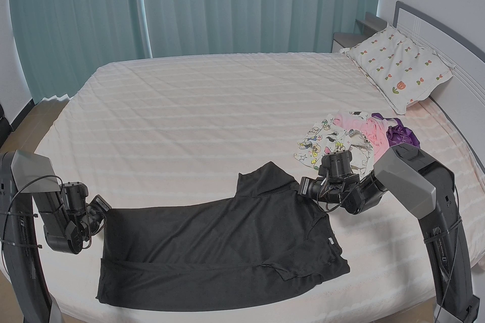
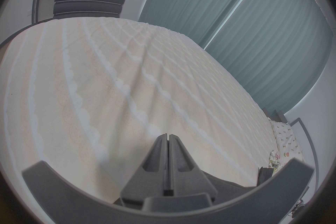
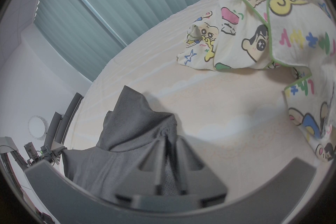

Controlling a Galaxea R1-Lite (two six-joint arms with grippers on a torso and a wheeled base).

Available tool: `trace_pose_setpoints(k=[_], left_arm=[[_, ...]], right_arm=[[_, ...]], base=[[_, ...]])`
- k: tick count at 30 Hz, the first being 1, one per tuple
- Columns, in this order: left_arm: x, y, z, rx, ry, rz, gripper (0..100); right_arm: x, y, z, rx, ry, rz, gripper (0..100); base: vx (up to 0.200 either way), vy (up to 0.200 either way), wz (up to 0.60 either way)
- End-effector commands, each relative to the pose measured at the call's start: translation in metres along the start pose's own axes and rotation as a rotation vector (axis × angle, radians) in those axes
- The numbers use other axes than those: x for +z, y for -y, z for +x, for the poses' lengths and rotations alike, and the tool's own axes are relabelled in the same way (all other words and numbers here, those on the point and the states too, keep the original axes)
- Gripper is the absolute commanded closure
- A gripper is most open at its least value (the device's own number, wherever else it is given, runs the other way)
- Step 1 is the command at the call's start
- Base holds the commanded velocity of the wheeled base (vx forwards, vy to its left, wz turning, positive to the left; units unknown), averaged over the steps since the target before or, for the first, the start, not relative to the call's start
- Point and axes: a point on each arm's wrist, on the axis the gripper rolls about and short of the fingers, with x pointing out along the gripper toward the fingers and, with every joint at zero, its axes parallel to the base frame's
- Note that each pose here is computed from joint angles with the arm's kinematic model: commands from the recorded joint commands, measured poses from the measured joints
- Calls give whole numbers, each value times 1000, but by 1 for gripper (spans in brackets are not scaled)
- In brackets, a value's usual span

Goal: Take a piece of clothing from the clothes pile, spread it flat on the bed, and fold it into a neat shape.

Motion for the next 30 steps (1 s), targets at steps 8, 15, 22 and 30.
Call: trace_pose_setpoints(k=[8,15,22,30], left_arm=[[12,7,-3,-10,51,2,100],[14,7,-4,-6,54,6,100],[15,2,-3,6,58,7,100],[14,2,-6,8,49,31,100]], right_arm=[[19,4,-31,-3,43,60,100],[20,6,-41,49,122,47,100],[16,8,-41,44,101,46,100],[20,7,-61,63,96,55,100]], base=[[0,0,0],[0,0,0],[0,0,0],[0,0,0]])
